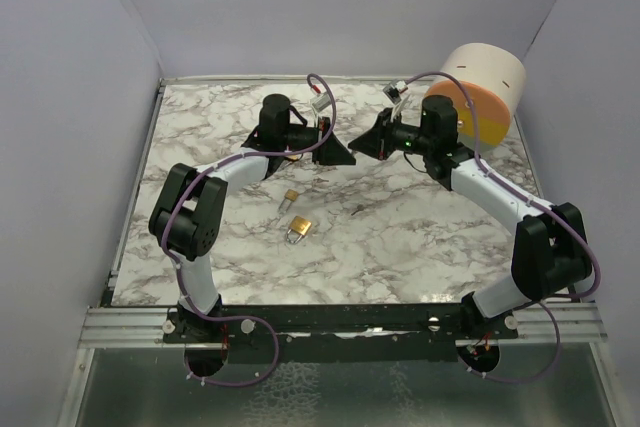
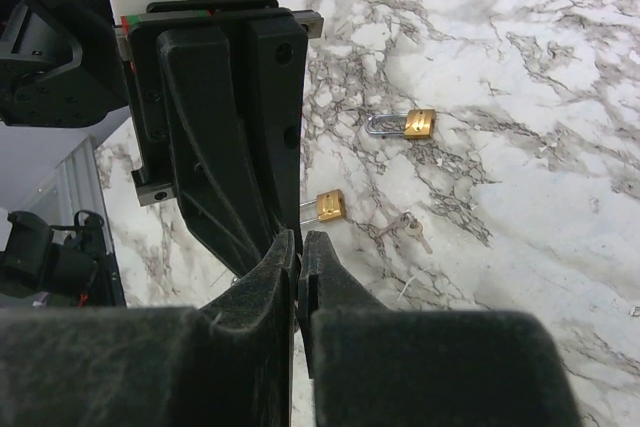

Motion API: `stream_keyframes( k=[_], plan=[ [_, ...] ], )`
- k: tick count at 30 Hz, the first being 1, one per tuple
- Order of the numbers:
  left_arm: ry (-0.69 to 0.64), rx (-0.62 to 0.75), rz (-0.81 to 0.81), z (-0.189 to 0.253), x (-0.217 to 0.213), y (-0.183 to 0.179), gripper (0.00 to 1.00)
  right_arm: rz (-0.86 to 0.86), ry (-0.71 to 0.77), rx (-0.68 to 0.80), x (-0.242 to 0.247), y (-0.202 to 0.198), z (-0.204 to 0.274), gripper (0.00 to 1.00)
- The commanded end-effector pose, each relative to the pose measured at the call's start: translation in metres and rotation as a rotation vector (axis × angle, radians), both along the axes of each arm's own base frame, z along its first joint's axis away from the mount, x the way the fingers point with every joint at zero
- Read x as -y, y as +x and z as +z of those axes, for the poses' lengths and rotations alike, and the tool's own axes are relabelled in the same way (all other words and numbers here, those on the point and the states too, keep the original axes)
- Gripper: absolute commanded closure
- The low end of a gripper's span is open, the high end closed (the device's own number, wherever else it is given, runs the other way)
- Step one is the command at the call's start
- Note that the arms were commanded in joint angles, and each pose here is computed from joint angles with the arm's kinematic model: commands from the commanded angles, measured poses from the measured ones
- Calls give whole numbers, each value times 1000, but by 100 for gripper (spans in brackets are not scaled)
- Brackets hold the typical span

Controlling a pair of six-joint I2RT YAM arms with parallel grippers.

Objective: Unlock with the key

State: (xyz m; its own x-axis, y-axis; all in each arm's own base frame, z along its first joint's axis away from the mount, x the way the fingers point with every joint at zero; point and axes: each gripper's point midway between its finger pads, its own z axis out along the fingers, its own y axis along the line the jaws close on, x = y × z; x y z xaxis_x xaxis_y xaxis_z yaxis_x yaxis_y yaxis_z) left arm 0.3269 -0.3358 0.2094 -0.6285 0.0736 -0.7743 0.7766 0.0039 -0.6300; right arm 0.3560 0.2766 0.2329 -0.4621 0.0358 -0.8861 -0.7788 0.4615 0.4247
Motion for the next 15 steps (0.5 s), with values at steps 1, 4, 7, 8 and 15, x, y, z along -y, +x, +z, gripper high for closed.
stream_keyframes(
  k=[1,4,7,8,15],
  plan=[
    [-28,48,-23,23,-1,-5,100,23,21,19,-1,-3,5,99],
    [-18,29,34,19,-3,4,53,6,20,23,1,-2,6,99],
    [-1,15,152,14,-13,22,2,-61,10,21,8,6,7,99],
    [5,10,194,12,-19,28,1,-82,7,21,11,8,8,99],
    [44,-120,615,-8,-87,84,1,-262,-6,-22,33,27,-3,99]
  ],
)
